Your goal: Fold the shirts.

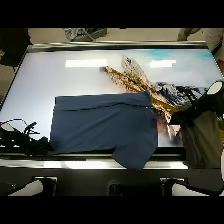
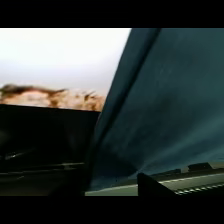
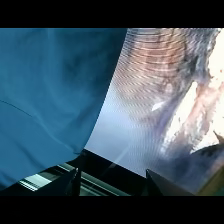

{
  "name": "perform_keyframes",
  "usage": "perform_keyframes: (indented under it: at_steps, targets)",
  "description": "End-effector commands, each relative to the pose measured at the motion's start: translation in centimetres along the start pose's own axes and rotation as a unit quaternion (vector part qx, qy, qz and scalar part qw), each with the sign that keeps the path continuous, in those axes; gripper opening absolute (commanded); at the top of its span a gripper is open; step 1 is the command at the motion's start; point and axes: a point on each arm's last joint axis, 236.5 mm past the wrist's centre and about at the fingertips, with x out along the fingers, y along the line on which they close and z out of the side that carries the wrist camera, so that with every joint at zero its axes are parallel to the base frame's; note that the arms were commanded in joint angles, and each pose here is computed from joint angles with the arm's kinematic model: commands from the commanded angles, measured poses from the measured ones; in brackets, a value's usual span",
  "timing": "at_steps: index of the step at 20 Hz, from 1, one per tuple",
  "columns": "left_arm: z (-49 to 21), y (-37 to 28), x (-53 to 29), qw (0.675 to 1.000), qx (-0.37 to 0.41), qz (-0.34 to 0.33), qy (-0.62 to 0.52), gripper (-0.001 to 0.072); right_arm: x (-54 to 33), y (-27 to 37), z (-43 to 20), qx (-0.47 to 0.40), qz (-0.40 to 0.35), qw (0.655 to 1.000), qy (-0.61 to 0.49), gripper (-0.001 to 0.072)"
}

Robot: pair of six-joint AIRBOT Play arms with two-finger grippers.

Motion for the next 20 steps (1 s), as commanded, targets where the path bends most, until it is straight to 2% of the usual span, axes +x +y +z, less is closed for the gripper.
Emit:
perform_keyframes:
  at_steps: [1,3,4,6,7,9,12,16,19,20]
  targets:
    - [0.7,0.8,1.0,1.000,-0.001,0.012,-0.022,0.0311,0.2,0.5,-0.8,-0.001,0.011,1.000,0.013,0.0500]
    - [1.0,1.0,1.1,0.999,-0.007,0.014,-0.030,0.0079,0.5,0.9,-1.4,0.001,0.016,1.000,0.020,0.0500]
    - [1.2,1.0,1.0,0.999,-0.008,0.015,-0.035,0.0032,0.9,1.4,-2.2,0.003,0.021,0.999,0.024,0.0501]
    - [1.4,1.0,0.9,0.999,-0.007,0.017,-0.043,0.0031,2.7,3.3,-4.0,0.003,0.041,0.999,0.015,0.0519]
    - [1.5,1.0,0.8,0.999,-0.007,0.018,-0.044,0.0031,4.0,4.6,-5.1,0.004,0.055,0.998,0.004,0.0585]
    - [1.6,1.0,0.7,0.999,-0.003,0.019,-0.049,0.0030,7.4,5.9,-6.9,0.013,0.070,0.997,-0.015,0.0609]
    - [1.5,1.0,0.7,0.999,-0.003,0.019,-0.048,0.0031,11.4,8.7,-8.8,0.060,0.134,0.989,-0.013,0.0584]
    - [1.6,1.0,0.7,0.999,0.008,0.020,-0.050,0.0030,13.6,8.9,-8.9,0.096,0.137,0.985,-0.033,0.0530]
    - [1.7,1.0,0.7,0.998,0.008,0.020,-0.051,0.0030,13.9,9.4,-8.1,0.122,0.151,0.979,-0.054,0.0525]
    - [1.9,1.1,0.7,0.998,0.008,0.022,-0.055,0.0030,14.2,9.5,-8.4,0.130,0.152,0.979,-0.049,0.0459]
